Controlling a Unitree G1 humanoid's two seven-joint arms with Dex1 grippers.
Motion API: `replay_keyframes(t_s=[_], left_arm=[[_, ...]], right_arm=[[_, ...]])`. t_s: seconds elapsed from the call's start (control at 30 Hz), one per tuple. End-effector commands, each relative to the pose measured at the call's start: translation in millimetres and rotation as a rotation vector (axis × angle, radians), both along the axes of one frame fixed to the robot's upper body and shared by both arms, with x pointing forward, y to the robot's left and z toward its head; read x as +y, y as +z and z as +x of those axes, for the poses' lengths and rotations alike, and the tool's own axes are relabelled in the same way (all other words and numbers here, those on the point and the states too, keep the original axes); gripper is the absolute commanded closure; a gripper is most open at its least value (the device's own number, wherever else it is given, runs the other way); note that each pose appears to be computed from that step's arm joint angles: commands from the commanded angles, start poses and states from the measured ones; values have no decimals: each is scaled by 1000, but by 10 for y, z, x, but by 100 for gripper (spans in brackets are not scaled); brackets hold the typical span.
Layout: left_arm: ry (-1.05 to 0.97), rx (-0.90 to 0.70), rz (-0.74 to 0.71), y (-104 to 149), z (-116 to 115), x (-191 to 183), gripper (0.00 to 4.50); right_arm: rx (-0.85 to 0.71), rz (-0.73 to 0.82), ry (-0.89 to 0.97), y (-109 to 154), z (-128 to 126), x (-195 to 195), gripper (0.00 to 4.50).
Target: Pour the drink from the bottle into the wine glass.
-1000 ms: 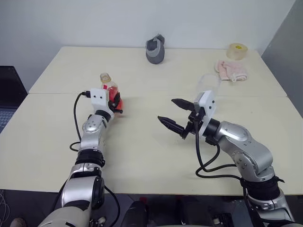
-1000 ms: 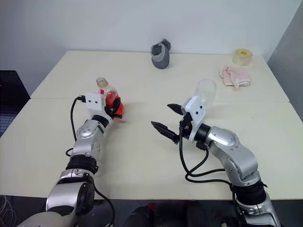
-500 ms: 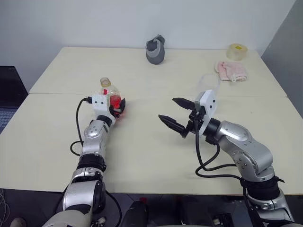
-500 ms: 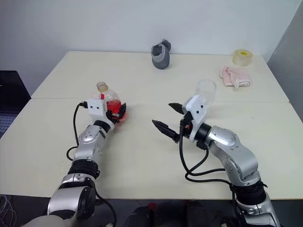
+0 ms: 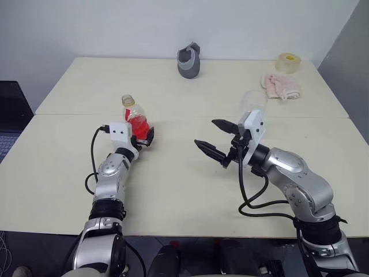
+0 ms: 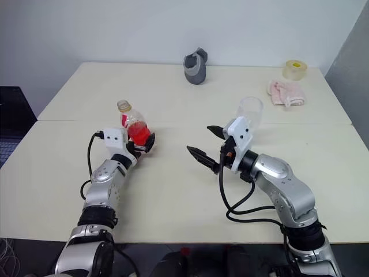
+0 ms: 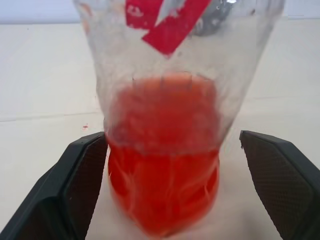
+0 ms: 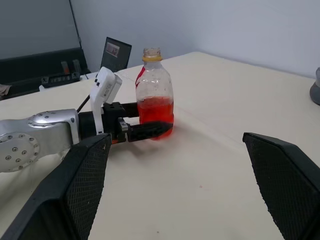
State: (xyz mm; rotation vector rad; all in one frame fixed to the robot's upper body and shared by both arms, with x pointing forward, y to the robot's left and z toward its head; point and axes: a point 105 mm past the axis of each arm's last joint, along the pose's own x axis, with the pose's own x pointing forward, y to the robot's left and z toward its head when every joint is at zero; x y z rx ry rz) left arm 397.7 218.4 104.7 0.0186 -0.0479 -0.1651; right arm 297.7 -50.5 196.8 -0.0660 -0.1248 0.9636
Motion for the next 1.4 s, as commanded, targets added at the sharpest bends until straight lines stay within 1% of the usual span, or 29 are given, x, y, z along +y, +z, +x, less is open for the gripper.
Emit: replay_keyframes(t_s=[0.03, 0.13, 0.3, 0.37, 0.53, 0.7, 0.77, 0.93, 1.07, 1.17, 1.27, 1.4], left_arm=[[12, -35, -3, 142, -58, 21, 2], [8, -23, -5, 138, -143, 3, 2], [-31, 27, -1, 58, -357, -73, 2], [-59, 55, -8, 25, -477, -117, 2], [-177, 107, 6, 15, -712, -301, 2], [-315, 149, -25, 46, -928, -597, 2], [-383, 153, -28, 86, -989, -708, 2], [-672, 154, -28, 301, -1200, -1007, 2], [-831, 167, -6, 409, -1316, -1087, 2], [-955, 186, 39, 437, -1459, -1103, 2], [-1000, 188, 75, 453, -1501, -1068, 2], [-977, 168, 105, 450, -1398, -1011, 2]], right_arm=[[-39, 14, -13, 65, -18, -39, 0], [-33, 13, -14, 41, -36, -46, 0], [-22, 4, -19, -7, -66, -72, 0], [-16, -5, -35, -32, -75, -104, 0], [5, -27, -104, -115, -106, -226, 0], [41, -49, -181, -219, -188, -364, 0], [49, -67, -219, -250, -198, -436, 0], [78, -111, -378, -353, -171, -719, 0], [88, -113, -494, -401, -106, -863, 0], [107, -95, -581, -445, -25, -938, 0], [113, -76, -609, -455, 35, -943, 0], [127, -51, -632, -489, 132, -946, 0]])
